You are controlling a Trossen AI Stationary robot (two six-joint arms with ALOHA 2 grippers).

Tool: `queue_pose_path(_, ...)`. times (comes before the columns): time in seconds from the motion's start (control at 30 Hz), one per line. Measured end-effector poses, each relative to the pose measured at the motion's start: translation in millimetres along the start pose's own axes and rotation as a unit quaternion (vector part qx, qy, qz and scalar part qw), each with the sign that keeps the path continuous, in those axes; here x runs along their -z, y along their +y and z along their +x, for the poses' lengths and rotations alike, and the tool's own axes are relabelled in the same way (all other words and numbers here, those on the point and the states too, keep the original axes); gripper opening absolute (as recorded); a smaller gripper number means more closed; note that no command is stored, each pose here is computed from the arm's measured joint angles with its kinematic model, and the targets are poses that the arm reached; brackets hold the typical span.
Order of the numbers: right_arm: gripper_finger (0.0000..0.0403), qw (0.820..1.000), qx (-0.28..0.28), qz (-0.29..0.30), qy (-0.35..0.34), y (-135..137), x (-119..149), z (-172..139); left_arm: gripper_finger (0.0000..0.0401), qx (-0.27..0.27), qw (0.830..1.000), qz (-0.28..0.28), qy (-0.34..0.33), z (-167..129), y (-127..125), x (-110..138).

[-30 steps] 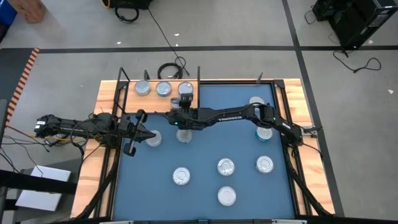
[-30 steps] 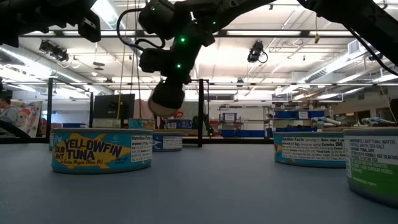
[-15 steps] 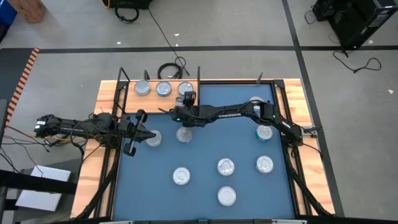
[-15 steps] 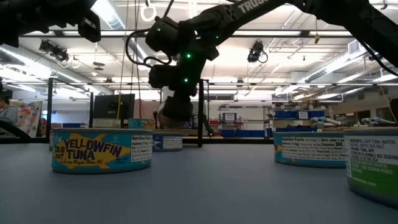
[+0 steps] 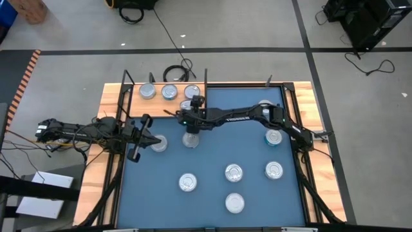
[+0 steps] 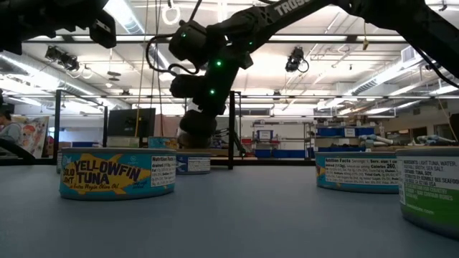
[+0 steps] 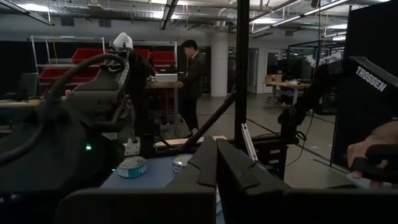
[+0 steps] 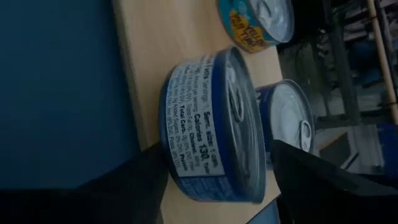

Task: Stack canned seafood by type on shelf
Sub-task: Put the blue tuna can on the shelf, then stack the yellow blue tuna can on top of the other yellow blue tuna can on the shelf

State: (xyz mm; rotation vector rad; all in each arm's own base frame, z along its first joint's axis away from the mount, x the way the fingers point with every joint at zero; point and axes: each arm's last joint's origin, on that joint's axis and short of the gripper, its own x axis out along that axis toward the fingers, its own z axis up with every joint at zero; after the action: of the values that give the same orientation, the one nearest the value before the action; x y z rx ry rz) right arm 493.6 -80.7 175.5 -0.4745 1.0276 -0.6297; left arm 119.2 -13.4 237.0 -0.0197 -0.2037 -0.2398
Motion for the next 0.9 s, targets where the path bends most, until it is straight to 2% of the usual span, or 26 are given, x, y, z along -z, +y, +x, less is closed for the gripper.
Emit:
queue_pose_path(0.2,0.0259,0.999,-0.030,0.034,0.016,-2.8,0.2,-2.7,0.0003,0.000,1.000,0.000,0.000,0.0,0.0,0.0)
queue_pose_path(0.37,0.0258,0.996,-0.048,0.067,0.021,-7.9,-4.9,-9.4,0.0003,0.000,1.000,0.000,0.000,0.0,0.0,0.0)
queue_pose_path(0.5,0.0264,0.995,-0.065,0.081,0.006,-13.1,-13.7,-16.5,0.0003,0.003,1.000,-0.001,0.000,0.0,-0.2,0.1)
queue_pose_path(0.6,0.0249,0.992,-0.070,0.101,-0.029,-15.9,-26.0,-24.7,0.0003,0.005,1.000,-0.001,0.001,0.0,-0.3,0.1)
queue_pose_path(0.67,0.0221,0.989,-0.070,0.122,-0.056,-17.8,-33.3,-27.4,0.0003,0.005,1.000,-0.001,0.000,0.0,-0.3,0.0)
queue_pose_path(0.73,0.0176,0.983,-0.069,0.151,-0.082,-21.4,-38.8,-26.6,0.0003,0.006,1.000,0.000,-0.001,0.0,-0.3,-0.2)
queue_pose_path(0.9,0.0024,0.971,-0.090,0.196,-0.099,-34.5,-40.2,-17.4,0.0003,0.006,1.000,-0.002,-0.009,0.0,-0.4,-1.7)
